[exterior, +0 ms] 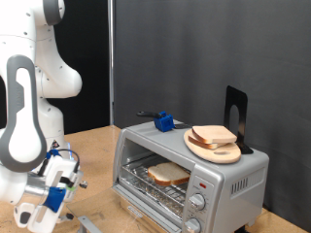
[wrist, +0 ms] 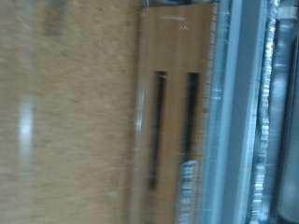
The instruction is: Make a piece of toast with the oven
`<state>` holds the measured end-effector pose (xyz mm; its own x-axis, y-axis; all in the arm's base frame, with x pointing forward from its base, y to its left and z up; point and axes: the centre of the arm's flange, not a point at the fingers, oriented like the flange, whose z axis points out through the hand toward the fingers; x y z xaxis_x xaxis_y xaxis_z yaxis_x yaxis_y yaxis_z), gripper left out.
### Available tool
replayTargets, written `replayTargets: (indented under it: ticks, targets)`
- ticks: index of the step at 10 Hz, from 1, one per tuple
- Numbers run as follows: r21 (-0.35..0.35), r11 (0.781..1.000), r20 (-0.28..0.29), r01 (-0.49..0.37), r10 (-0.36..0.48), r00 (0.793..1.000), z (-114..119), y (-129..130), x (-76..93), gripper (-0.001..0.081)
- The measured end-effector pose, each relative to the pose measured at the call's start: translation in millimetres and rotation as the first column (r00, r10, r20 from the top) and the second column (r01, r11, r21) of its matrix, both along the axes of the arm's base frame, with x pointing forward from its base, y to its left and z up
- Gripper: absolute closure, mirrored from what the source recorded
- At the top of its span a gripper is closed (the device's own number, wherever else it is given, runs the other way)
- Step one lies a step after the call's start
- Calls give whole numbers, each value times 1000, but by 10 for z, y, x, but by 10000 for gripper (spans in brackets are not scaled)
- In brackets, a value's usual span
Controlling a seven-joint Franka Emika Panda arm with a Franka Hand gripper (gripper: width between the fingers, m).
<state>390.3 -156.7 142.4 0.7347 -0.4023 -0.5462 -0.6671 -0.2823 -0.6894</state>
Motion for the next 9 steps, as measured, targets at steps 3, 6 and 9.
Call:
replayTargets:
  ticks: [3,6,9]
  targets:
    - [146,989,48,-37,30,998,346,104,9,-2]
    - [261,965,112,-18,-12,994,733,74,0,-2]
    - [272,962,124,-2,-33,992,1048,230,39,-2]
